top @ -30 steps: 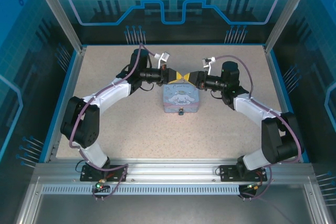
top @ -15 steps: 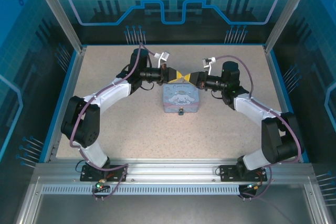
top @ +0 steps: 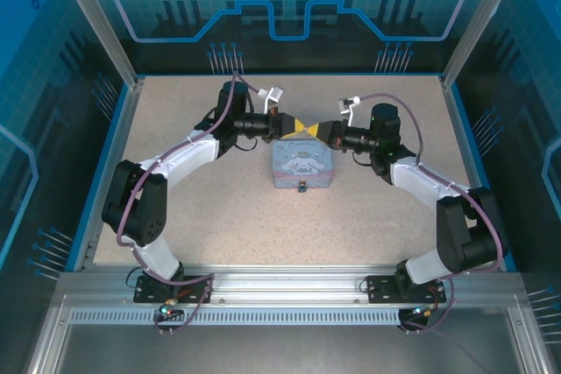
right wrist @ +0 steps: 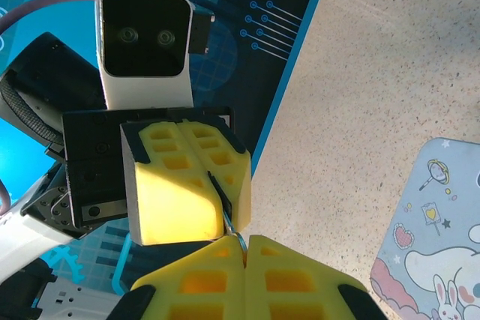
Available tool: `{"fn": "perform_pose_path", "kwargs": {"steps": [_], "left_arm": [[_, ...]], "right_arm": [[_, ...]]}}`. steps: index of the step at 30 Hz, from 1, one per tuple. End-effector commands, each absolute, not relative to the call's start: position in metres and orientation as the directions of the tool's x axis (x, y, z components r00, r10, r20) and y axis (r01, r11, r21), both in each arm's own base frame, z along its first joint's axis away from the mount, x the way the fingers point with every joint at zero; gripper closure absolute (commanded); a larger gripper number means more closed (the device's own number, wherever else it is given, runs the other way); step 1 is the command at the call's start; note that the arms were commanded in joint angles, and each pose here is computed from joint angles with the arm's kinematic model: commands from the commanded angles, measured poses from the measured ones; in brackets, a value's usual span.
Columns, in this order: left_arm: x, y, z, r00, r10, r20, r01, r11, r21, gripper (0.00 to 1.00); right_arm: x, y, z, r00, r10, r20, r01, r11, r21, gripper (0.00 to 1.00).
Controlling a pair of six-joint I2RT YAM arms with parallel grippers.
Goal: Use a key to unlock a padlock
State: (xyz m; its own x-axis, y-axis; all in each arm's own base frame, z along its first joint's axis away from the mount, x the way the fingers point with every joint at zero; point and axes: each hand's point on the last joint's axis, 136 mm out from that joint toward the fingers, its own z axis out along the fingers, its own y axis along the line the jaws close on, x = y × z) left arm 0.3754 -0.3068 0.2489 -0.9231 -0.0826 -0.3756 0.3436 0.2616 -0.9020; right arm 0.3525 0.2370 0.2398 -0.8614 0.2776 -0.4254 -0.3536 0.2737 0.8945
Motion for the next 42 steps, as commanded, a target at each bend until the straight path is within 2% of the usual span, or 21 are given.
{"fn": "perform_pose_path", "kwargs": {"steps": [1,23,24,27,31,33,35,36,40,41,42], "left_arm": [[0.384,-0.304,0.240,-0.928,-0.114,-0.354,0.311,0.282,-0.907,1.00],[0.388,-0.305,0.240,-0.929,-0.120,-0.350,0.305,0.286,-0.908,1.00],[0.388,-0.304,0.240,-0.928,-0.124,-0.351,0.305,0.289,-0.907,0.97],[0.392,-0.296,0.244,-0.916,-0.166,-0.364,0.302,0.308,-0.902,0.69],[0.391,-0.277,0.259,-0.884,-0.235,-0.403,0.319,0.327,-0.890,0.51],[0.386,-0.269,0.264,-0.873,-0.251,-0.418,0.325,0.339,-0.883,0.47],[0.379,-0.264,0.265,-0.865,-0.256,-0.431,0.329,0.358,-0.874,0.38],[0.376,-0.262,0.264,-0.865,-0.258,-0.430,0.323,0.369,-0.871,0.31],[0.363,-0.250,0.254,-0.861,-0.283,-0.423,0.283,0.424,-0.860,0.20],[0.361,-0.246,0.251,-0.858,-0.294,-0.421,0.268,0.444,-0.855,0.12],[0.358,-0.241,0.246,-0.855,-0.308,-0.417,0.245,0.469,-0.849,0.08]], "right_arm": [[0.341,0.236,0.249,-0.846,0.253,-0.469,-0.408,0.258,0.876,1.00],[0.338,0.240,0.233,-0.865,0.232,-0.446,-0.375,0.291,0.880,1.00],[0.340,0.237,0.230,-0.863,0.251,-0.439,-0.360,0.305,0.882,1.00],[0.349,0.224,0.223,-0.849,0.321,-0.420,-0.304,0.352,0.885,1.00],[0.353,0.207,0.214,-0.833,0.385,-0.398,-0.245,0.388,0.889,1.00],[0.352,0.202,0.211,-0.831,0.398,-0.389,-0.226,0.398,0.889,1.00],[0.350,0.200,0.207,-0.829,0.404,-0.386,-0.213,0.409,0.887,1.00],[0.349,0.198,0.205,-0.828,0.408,-0.385,-0.205,0.419,0.885,1.00],[0.341,0.188,0.190,-0.822,0.438,-0.363,-0.140,0.463,0.876,1.00],[0.339,0.186,0.190,-0.817,0.444,-0.367,-0.139,0.466,0.874,1.00],[0.333,0.183,0.185,-0.821,0.449,-0.351,-0.111,0.478,0.871,1.00]]}}
